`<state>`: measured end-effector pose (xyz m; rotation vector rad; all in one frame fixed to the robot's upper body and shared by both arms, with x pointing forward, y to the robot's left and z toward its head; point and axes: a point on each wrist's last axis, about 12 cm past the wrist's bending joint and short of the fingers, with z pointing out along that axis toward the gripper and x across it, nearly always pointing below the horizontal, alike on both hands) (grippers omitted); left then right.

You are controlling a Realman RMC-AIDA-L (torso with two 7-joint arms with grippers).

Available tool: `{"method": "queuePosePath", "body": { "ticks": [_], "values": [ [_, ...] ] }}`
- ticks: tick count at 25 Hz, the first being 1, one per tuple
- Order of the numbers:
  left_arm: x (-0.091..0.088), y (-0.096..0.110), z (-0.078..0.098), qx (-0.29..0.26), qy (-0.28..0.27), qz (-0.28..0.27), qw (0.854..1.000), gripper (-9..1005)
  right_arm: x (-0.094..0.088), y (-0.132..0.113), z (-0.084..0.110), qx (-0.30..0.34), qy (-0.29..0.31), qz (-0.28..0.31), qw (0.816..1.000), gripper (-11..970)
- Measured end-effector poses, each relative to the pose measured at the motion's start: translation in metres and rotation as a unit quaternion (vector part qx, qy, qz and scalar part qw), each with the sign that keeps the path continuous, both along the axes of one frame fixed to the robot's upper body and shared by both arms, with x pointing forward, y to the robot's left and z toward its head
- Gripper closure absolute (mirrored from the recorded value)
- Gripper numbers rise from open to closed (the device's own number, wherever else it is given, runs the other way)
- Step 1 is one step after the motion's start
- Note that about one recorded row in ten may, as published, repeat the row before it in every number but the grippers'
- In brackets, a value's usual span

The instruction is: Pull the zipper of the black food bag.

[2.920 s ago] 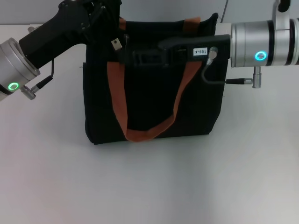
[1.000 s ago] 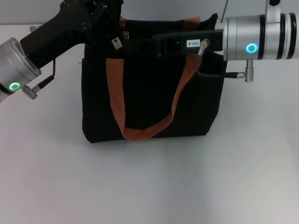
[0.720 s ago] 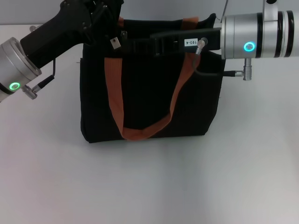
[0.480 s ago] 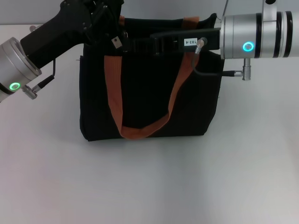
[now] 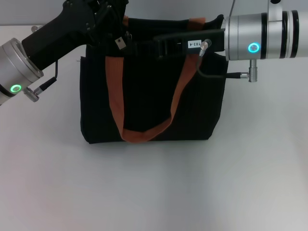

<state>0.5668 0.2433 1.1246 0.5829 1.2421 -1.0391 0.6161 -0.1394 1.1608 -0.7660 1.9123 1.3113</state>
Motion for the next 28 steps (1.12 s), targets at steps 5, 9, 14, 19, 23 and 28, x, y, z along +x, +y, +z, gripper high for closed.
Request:
{"method": "queuePosePath", "body": {
  "ticks": [5,9,14,19,23,28],
  "values": [
    [0.0001,-0.0001,0.0002,0.0,0.0,0.0,1.0,964,0.0012,-0.0014,0.0002,0.004,0.005,-0.008,1.0,763],
    [0.0002,-0.0003,0.0003,0.0,0.0,0.0,1.0,964,0.0017,0.0008,0.0001,-0.002,0.004,-0.006,1.0,764],
    [0.0002,-0.0003,0.0004,0.0,-0.001,-0.001,1.0,964,0.0021,0.0017,0.0003,-0.006,0.003,-0.004,1.0,895],
    [0.0002,-0.0003,0.0004,0.0,-0.001,-0.001,1.0,964,0.0021,0.0016,0.0001,-0.006,0.003,-0.005,1.0,961],
    [0.0002,-0.0003,0.0004,0.0,-0.001,-0.001,1.0,964,0.0017,-0.001,-0.0011,-0.005,0.001,-0.008,1.0,961],
    [-0.0017,0.0026,-0.0015,-0.001,0.001,0.005,1.0,963,0.0001,-0.003,-0.0011,0.0,0.003,-0.006,1.0,961]
  ]
}}
